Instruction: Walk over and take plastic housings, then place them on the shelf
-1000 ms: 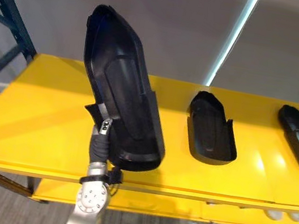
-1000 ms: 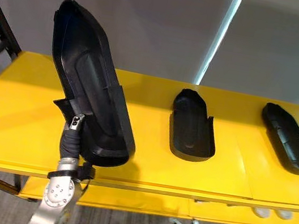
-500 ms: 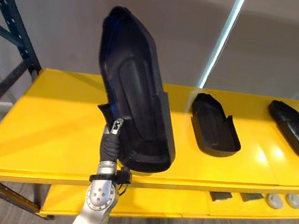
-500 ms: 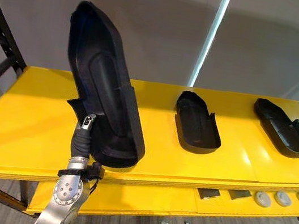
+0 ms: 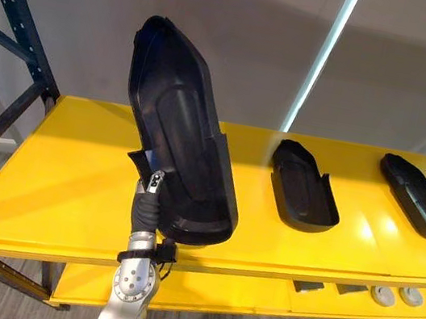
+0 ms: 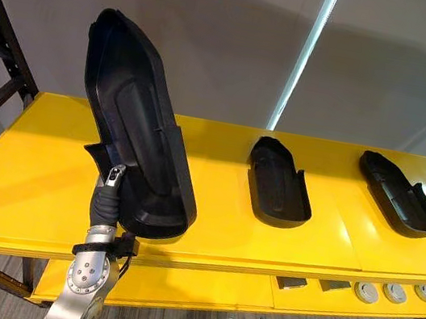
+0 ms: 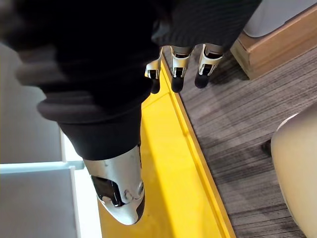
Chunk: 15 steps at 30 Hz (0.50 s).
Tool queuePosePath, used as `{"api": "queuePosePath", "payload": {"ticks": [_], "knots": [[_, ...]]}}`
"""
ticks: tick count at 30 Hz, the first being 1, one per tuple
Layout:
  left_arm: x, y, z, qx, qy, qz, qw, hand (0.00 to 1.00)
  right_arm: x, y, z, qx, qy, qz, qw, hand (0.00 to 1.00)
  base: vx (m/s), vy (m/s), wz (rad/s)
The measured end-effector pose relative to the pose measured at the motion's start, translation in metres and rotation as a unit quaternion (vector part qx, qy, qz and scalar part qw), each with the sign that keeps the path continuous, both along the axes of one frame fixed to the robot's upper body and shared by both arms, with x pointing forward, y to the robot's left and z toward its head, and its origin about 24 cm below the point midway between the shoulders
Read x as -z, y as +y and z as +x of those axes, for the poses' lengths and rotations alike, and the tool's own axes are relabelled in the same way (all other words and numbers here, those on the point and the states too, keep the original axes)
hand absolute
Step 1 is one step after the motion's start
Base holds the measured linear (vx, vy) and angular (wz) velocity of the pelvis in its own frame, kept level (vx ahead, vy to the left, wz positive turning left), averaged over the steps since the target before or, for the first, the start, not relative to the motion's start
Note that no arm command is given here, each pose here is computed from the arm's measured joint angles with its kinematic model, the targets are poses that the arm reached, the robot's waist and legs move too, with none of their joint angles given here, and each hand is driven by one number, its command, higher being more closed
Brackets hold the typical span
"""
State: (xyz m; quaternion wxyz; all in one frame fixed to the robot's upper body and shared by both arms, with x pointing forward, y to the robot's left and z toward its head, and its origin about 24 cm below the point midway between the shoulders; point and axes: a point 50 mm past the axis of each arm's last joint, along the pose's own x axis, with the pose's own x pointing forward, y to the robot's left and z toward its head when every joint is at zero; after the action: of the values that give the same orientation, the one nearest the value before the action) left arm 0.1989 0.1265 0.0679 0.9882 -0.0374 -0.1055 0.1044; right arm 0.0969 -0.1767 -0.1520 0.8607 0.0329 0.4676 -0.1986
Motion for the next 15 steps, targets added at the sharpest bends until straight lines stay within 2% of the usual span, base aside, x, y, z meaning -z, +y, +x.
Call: {"api": "queuePosePath", "payload": {"ticks": [6,15], "knots": [[0.001,0.013,0.001,-0.027,0.004,0.014,1.000,1.00,0.001,-0.001,-0.007,-0.001,0.009,-0.002,1.000,0.00,-0.07,0.027,-0.09],[0.007,0.044,0.028,-0.070,0.037,0.097,0.992,1.00,0.004,-0.003,-0.015,-0.014,0.020,0.000,1.000,0.00,-0.01,0.005,-0.03]]}}
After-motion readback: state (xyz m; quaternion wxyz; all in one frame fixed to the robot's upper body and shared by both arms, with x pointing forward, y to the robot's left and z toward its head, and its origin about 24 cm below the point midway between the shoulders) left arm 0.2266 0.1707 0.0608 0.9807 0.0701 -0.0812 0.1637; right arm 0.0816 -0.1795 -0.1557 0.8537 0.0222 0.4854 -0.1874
